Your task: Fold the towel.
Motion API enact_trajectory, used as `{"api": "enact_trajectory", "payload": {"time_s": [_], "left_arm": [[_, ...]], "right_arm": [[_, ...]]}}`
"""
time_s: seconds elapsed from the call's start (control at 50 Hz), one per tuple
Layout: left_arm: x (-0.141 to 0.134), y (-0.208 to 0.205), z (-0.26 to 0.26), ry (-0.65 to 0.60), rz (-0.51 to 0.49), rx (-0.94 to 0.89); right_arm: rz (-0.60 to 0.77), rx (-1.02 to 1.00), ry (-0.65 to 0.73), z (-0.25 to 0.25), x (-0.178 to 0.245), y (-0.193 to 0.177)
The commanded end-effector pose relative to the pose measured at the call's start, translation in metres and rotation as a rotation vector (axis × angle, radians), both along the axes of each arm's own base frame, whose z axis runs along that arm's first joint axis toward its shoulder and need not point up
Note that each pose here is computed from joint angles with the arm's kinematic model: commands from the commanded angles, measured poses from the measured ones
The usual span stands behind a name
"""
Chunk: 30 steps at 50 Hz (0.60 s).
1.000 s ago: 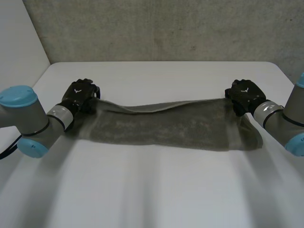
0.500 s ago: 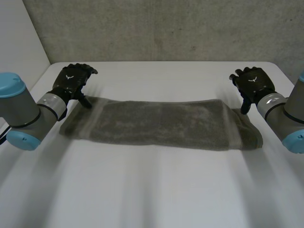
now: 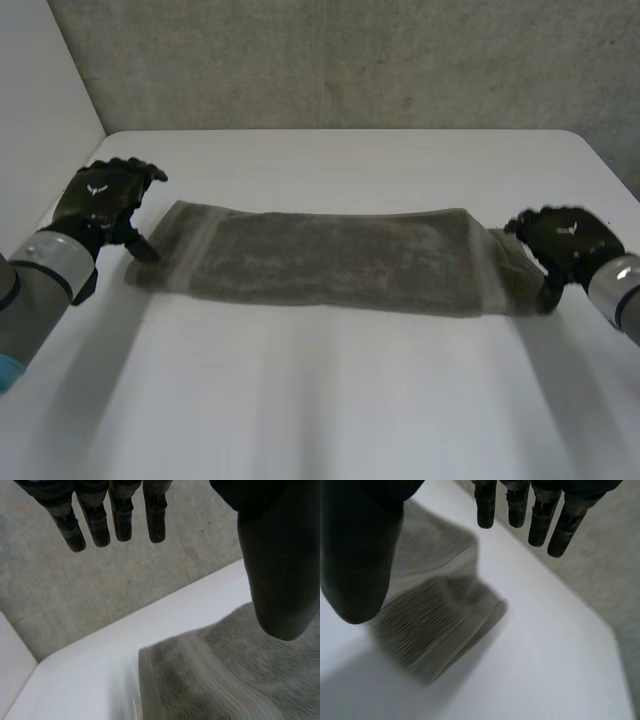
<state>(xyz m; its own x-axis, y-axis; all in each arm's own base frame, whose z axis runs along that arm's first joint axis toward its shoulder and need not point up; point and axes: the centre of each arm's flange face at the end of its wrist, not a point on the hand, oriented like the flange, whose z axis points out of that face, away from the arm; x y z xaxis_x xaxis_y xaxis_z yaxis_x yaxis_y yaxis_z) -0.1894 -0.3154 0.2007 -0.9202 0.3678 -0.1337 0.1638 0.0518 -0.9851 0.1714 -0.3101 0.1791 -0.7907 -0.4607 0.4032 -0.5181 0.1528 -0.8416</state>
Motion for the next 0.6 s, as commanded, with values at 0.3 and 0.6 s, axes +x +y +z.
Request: {"api": "enact_trajectory", "payload": {"time_s": [0.3,0.6], "left_arm": [[-0.015,0.032,-0.021,-0.023,-0.003,0.087],[-0.016,0.036,-0.023,-0.025,-0.011,0.096]], "right_arm": [[0.027,-0.005,-0.038,-0.057,-0.012,-0.013],[0.032,-0.006,-0.035,-0.067,-0.012,-0.019]]}}
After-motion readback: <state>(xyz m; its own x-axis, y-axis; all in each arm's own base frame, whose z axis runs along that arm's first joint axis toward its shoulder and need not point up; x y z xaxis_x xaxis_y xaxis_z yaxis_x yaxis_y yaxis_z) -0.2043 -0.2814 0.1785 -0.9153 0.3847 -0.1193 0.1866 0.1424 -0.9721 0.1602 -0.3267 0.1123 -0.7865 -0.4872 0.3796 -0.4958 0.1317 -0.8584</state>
